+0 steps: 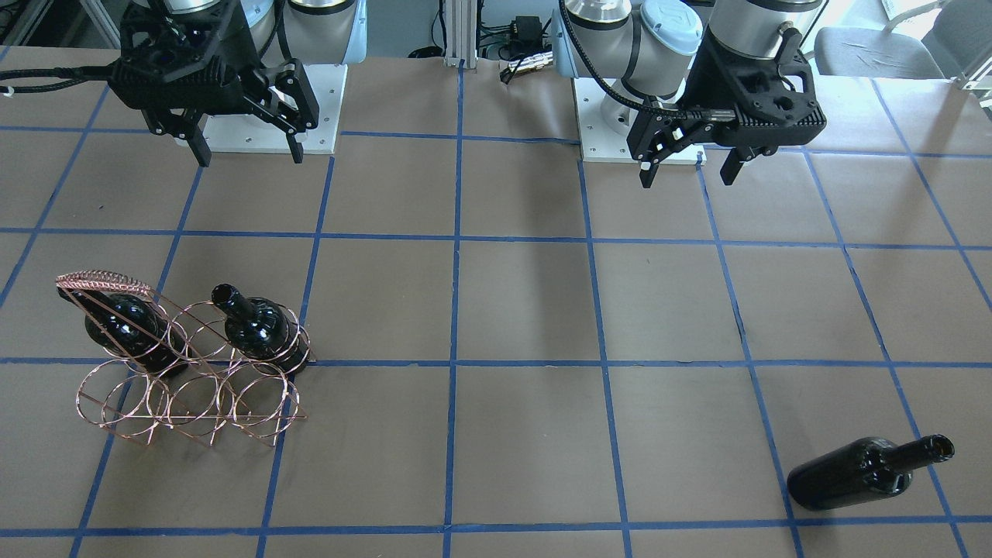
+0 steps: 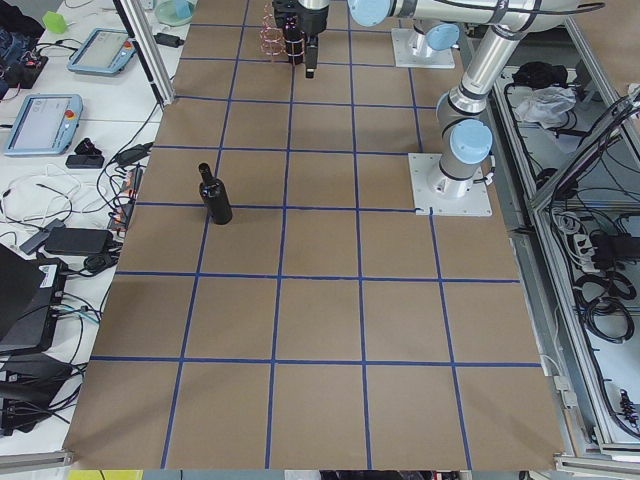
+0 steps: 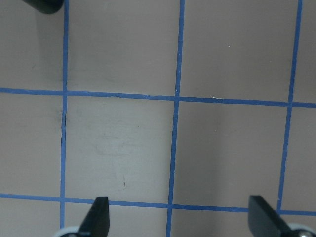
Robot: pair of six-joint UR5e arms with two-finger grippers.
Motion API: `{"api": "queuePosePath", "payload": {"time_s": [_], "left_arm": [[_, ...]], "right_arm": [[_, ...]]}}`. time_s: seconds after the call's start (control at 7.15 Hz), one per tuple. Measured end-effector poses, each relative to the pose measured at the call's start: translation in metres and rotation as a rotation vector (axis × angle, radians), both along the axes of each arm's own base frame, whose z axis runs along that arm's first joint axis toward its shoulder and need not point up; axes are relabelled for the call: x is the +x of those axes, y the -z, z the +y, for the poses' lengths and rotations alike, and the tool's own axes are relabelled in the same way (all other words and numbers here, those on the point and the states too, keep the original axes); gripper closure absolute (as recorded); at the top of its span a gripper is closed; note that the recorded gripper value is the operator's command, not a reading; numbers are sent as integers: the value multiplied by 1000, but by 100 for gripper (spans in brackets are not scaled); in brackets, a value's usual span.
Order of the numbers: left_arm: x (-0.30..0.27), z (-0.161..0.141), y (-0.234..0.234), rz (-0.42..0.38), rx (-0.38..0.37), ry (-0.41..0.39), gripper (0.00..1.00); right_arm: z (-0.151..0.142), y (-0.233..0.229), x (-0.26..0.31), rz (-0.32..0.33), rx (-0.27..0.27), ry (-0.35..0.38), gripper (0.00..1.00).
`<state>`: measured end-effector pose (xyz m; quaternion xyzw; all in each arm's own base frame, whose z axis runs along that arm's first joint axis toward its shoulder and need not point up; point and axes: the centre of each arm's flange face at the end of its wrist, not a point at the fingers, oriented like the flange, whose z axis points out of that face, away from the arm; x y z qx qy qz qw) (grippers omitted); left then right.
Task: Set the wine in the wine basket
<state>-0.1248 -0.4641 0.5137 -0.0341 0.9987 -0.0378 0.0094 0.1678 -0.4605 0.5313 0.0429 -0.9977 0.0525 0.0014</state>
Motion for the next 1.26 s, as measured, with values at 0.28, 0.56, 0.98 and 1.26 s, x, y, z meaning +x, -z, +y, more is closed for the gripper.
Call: {"api": "queuePosePath", "payload": {"time_s": [0.28, 0.56, 0.98, 1.26], "left_arm": [[3, 0, 0, -1, 5, -6, 0], [36, -16, 3, 8, -1, -61, 0], [148, -64, -2, -8, -42, -33, 0], [209, -109, -2, -24, -65, 26, 0]], "right_arm": [[0, 0, 0, -1, -6, 3, 0], [1, -1, 0, -2, -3, 22, 0], [3, -4, -3, 18, -9, 51, 0], [4, -4, -4, 33, -7, 51, 0]]}}
